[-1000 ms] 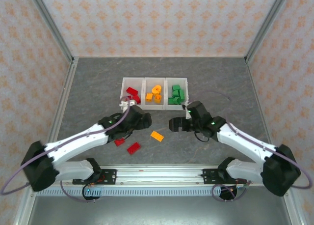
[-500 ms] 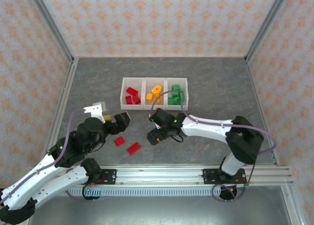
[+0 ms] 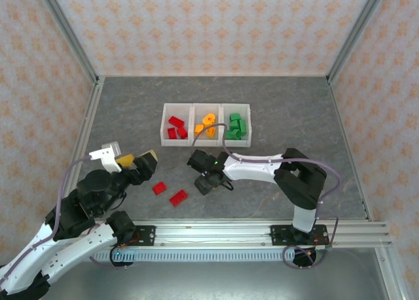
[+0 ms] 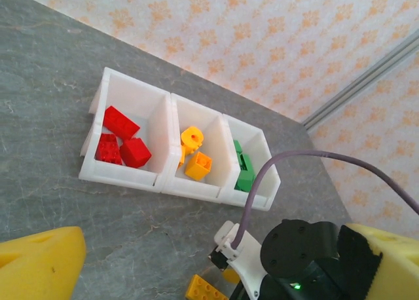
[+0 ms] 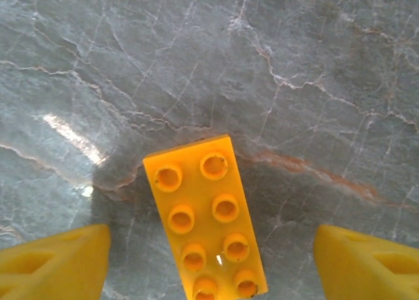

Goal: Sort the legos into containers by color
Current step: Pick up the lego from the bottom-center of the table.

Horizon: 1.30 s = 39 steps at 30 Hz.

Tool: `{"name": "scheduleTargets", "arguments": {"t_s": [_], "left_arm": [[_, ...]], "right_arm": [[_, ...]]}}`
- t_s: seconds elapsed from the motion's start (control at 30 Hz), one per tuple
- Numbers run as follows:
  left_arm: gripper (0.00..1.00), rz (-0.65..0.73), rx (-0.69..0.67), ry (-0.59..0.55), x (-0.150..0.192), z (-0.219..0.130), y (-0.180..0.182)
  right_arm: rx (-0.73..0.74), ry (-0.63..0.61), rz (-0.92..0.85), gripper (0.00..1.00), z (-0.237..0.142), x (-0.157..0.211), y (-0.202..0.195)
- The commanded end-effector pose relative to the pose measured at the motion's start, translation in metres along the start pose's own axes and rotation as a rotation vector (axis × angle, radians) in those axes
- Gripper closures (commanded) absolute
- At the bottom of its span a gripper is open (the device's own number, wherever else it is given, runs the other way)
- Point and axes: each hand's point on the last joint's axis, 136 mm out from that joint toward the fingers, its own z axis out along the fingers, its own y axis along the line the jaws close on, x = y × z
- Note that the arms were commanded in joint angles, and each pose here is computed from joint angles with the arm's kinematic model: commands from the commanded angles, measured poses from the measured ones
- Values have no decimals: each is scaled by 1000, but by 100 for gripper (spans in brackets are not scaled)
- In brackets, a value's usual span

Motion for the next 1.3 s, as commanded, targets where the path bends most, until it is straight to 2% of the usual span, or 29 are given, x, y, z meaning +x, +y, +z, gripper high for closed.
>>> {"name": "scheduleTargets", "arguments": {"t_s": [0.0,0.23,0.37,0.57,0.73,0.9,1.13,1.27], "left_arm": [[1,20,-24,-10,2,0,7],[1,27,-45,-5,4,4,9],[1,35,-62,2,6,7,11],[0,45,-71,15,9,10,11],[1,43,-76,11,8,9,12],[1,35,-80,1,6,8,14],[1,35,-80,1,6,8,14],[1,35,-81,2,7,8,14]], "right_arm": [[74,23,-13,27,4,0,-8],[126,36,-42,36,13,0,-6],[176,50,-62,50,19,2,-6],[237,69,-80,64,29,7,-7],[263,34,-58,74,19,0,-12],[274,-55,-25,76,-8,-19,-16],[217,-210,42,77,-56,-59,-13],[210,-287,103,78,-78,-83,-27]]}}
